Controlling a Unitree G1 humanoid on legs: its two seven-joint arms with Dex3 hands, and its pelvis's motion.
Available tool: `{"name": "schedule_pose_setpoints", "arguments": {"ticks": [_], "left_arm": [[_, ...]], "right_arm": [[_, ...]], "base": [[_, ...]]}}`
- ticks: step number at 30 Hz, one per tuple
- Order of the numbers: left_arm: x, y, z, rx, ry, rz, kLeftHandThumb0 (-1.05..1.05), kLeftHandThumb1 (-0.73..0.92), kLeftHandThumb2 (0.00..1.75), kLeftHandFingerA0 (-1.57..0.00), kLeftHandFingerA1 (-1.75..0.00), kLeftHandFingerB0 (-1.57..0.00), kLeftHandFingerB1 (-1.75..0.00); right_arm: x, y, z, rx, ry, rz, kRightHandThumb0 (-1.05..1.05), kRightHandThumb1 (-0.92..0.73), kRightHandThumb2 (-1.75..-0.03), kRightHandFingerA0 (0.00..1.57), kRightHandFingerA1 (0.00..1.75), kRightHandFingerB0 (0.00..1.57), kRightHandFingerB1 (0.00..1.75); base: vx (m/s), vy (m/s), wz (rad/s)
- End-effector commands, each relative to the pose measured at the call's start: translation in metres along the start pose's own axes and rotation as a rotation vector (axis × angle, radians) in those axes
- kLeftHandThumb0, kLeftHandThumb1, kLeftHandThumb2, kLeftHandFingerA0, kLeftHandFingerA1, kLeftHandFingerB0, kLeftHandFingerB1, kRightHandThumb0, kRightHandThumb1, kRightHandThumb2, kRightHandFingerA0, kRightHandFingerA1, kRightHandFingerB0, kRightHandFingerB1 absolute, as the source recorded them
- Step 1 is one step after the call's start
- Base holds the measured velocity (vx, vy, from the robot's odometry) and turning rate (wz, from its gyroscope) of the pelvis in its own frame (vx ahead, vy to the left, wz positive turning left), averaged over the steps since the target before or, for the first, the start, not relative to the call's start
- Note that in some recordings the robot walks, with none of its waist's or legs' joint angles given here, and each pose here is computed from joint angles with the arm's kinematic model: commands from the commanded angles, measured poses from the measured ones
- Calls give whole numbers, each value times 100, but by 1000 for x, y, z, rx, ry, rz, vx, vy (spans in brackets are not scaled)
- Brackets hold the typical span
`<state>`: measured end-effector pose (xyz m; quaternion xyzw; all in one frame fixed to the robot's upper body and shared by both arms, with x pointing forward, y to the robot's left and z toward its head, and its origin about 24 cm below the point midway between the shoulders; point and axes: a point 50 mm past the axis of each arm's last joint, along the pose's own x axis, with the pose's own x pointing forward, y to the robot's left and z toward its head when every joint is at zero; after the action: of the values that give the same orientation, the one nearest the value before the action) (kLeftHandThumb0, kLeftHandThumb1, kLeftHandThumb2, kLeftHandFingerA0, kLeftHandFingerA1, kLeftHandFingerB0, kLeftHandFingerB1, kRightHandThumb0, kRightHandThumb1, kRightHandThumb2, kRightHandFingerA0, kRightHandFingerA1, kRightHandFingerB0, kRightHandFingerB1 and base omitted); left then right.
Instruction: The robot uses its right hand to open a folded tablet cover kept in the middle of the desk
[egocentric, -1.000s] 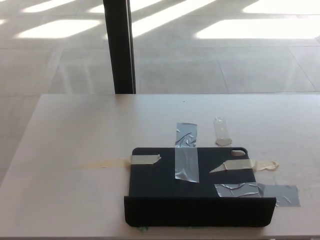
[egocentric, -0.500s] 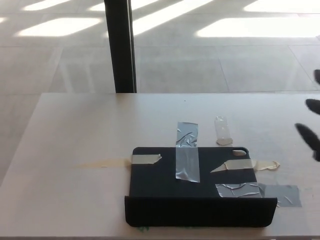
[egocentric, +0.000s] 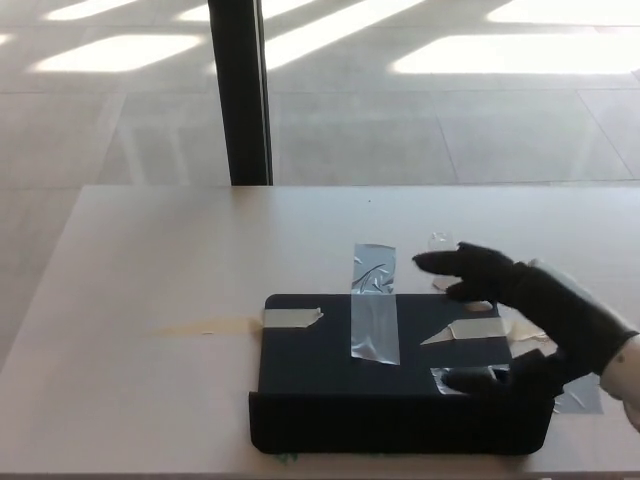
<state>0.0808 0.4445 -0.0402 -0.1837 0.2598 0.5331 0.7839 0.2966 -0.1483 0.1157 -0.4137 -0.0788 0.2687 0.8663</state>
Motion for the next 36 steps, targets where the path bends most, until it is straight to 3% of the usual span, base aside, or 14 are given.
{"name": "schedule_pose_setpoints", "arguments": {"ticks": [1, 6, 9, 13, 15, 16, 17, 22, 24, 25, 26, 27, 32, 36], "left_arm": [[0, 10, 18, -42, -20, 24, -55, 29, 80, -73, -84, -64, -75], [1, 9, 22, -40, -21, 19, -51, 30, 81, -76, -86, -62, -75], [1, 8, 23, -32, -22, 14, -53, 30, 80, -76, -85, -61, -74], [1, 8, 25, -38, -23, 19, -51, 29, 80, -77, -86, -62, -75], [0, 9, 24, -24, -26, 9, -52, 30, 80, -75, -85, -62, -75], [0, 9, 24, -24, -26, 15, -51, 30, 80, -75, -85, -64, -75], [0, 9, 24, -26, -25, 12, -51, 30, 81, -74, -85, -61, -75], [0, 10, 22, -17, -23, 20, -51, 30, 80, -77, -86, -64, -75], [0, 10, 23, -11, -28, 9, -53, 30, 81, -76, -86, -63, -75], [0, 10, 23, -6, -28, 10, -53, 30, 80, -78, -86, -63, -75], [0, 11, 24, -4, -28, 11, -53, 30, 80, -78, -86, -63, -75], [0, 10, 23, -3, -28, 12, -51, 30, 81, -79, -86, -65, -76], [0, 12, 26, -3, -36, 14, -52, 30, 81, -78, -86, -63, -76], [0, 13, 25, -3, -33, 15, -52, 30, 80, -77, -86, -65, -76]], "right_arm": [[7, 25, -1, -422, 73, 348, -91, -55, -58, 23, 41, 27, 29], [10, 47, -3, -576, 132, 474, -86, -54, -58, 21, 43, 27, 29], [11, 67, -7, -672, 156, 537, -92, -53, -57, 43, 48, 33, 31], [8, 89, -9, -737, 165, 589, -89, -53, -57, 38, 49, 29, 31], [5, 98, -10, -722, 175, 610, -88, -53, -58, 34, 50, 28, 32], [3, 103, -10, -716, 173, 614, -87, -42, -84, 29, 55, 24, 41], [1, 106, -10, -709, 173, 613, -88, -54, -57, 35, 52, 30, 32], [-5, 117, -10, -677, 201, 628, -87, -56, -59, 32, 53, 26, 32], [-11, 121, -12, -634, 219, 608, -85, -55, -58, 44, 60, 28, 33], [-15, 122, -12, -616, 220, 605, -82, -44, -85, 31, 60, 22, 43], [-16, 122, -12, -611, 220, 605, -82, -44, -85, 31, 60, 22, 43], [-18, 122, -11, -603, 219, 596, -82, -59, -58, 32, 51, 26, 33], [-42, 122, 0, -458, 216, 524, -80, -58, -59, 20, 45, 24, 32], [-68, 125, 14, -342, 199, 475, -75, -59, -58, 26, 43, 27, 33]], "base": [[0, 0, 0], [0, 0, 0], [0, 0, 0], [0, 0, 0], [0, 0, 0], [0, 0, 0], [0, 0, 0], [0, 0, 0], [0, 0, 0], [0, 0, 0], [0, 0, 0], [0, 0, 0], [0, 0, 0], [0, 0, 0]]}}
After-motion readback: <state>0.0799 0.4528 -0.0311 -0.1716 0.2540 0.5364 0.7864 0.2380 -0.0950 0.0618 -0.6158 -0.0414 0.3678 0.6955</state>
